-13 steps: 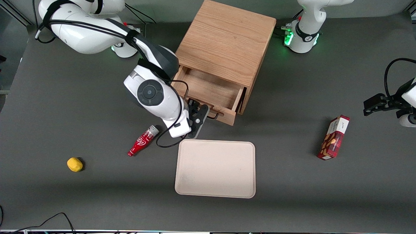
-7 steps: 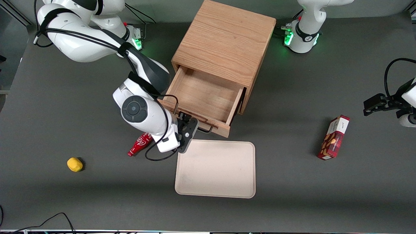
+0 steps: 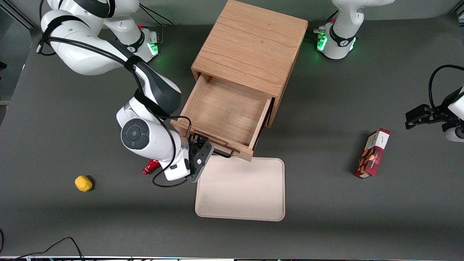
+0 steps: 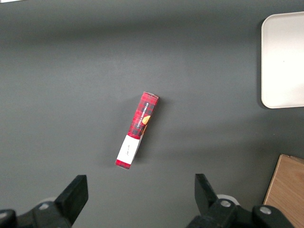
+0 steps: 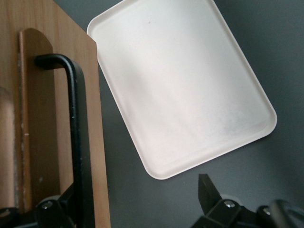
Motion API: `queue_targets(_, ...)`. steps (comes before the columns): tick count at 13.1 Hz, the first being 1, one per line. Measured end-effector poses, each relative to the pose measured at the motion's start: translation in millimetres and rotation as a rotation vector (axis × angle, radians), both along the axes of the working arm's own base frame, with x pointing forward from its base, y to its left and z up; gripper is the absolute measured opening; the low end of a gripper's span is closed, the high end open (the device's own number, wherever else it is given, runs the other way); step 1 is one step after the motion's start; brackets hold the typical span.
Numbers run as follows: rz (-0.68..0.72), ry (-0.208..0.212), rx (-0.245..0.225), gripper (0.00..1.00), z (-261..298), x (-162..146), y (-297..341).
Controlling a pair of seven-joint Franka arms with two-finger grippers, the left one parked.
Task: Open upper drawer
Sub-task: 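Pull the upper drawer outward from the cabinet with the right gripper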
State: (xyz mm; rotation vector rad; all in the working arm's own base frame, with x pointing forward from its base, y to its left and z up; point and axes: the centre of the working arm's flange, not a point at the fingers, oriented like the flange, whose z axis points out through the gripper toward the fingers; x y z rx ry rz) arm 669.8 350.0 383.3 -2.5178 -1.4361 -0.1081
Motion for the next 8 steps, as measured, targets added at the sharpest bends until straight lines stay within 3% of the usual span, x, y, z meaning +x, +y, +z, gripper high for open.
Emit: queue_targets(8,0.026,-0.028,0.026,1.0,-0.3,20.5,-17.6)
